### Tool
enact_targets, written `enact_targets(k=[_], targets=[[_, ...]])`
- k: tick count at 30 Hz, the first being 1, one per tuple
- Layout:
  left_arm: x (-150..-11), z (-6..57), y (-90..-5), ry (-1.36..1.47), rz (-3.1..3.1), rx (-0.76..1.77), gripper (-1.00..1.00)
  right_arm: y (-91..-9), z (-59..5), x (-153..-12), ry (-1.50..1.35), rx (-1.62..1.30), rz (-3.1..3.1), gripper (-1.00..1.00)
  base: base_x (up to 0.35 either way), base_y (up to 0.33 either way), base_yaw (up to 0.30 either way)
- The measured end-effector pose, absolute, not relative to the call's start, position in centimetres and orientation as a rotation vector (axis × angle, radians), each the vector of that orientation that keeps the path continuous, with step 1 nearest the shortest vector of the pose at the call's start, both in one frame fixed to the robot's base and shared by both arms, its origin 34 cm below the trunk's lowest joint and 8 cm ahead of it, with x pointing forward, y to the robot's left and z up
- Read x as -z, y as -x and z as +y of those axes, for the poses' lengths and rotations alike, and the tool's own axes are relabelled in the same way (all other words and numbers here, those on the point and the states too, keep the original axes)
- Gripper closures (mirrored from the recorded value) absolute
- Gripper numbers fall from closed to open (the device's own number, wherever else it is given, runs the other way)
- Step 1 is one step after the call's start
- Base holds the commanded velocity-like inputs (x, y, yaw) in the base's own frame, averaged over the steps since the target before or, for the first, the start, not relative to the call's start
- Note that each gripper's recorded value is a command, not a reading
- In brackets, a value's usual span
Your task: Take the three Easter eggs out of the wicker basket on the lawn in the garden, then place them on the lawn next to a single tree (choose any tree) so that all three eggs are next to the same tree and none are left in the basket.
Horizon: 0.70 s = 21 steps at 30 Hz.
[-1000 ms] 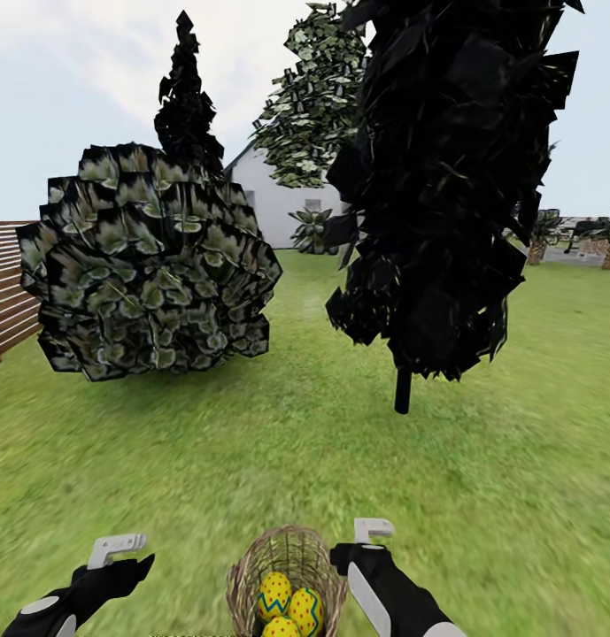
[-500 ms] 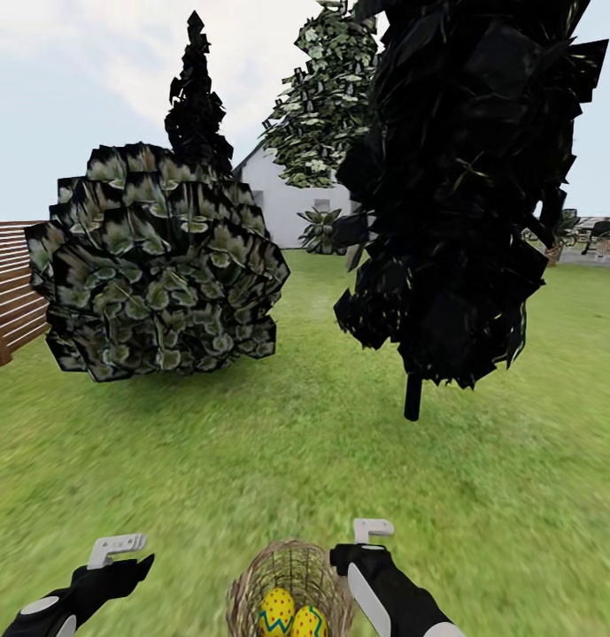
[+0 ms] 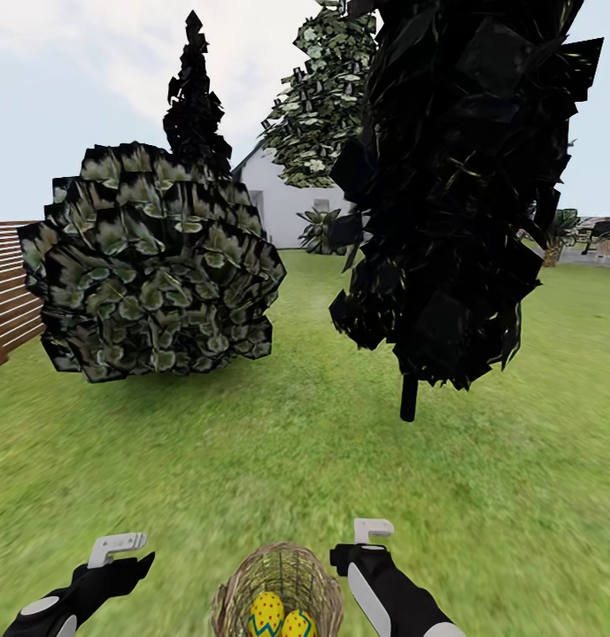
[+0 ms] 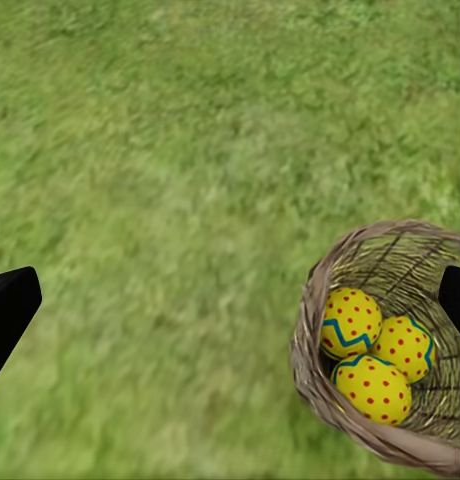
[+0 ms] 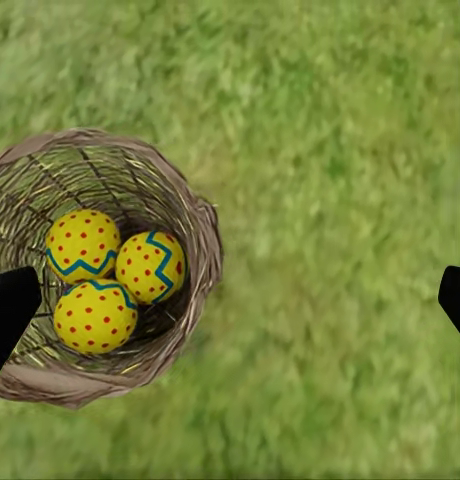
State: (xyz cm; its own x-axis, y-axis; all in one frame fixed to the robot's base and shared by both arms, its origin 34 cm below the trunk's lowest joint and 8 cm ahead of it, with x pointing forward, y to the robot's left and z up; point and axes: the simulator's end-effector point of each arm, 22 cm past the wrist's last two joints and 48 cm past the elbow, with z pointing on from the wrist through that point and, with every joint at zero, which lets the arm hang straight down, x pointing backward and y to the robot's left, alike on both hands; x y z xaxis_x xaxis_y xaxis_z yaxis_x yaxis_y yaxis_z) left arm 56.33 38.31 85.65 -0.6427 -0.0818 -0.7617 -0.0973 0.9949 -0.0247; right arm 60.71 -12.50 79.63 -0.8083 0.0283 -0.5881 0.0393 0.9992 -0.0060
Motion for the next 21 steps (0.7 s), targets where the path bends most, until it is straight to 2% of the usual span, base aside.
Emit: enact_targets(k=[21], targets=[[-85.86, 38.27, -56.46, 0.125, 2.265, -0.021, -1.00, -60.20, -11.94, -79.03, -0.027, -0.009, 2.530, -1.00, 0.000, -0.009, 0.000]])
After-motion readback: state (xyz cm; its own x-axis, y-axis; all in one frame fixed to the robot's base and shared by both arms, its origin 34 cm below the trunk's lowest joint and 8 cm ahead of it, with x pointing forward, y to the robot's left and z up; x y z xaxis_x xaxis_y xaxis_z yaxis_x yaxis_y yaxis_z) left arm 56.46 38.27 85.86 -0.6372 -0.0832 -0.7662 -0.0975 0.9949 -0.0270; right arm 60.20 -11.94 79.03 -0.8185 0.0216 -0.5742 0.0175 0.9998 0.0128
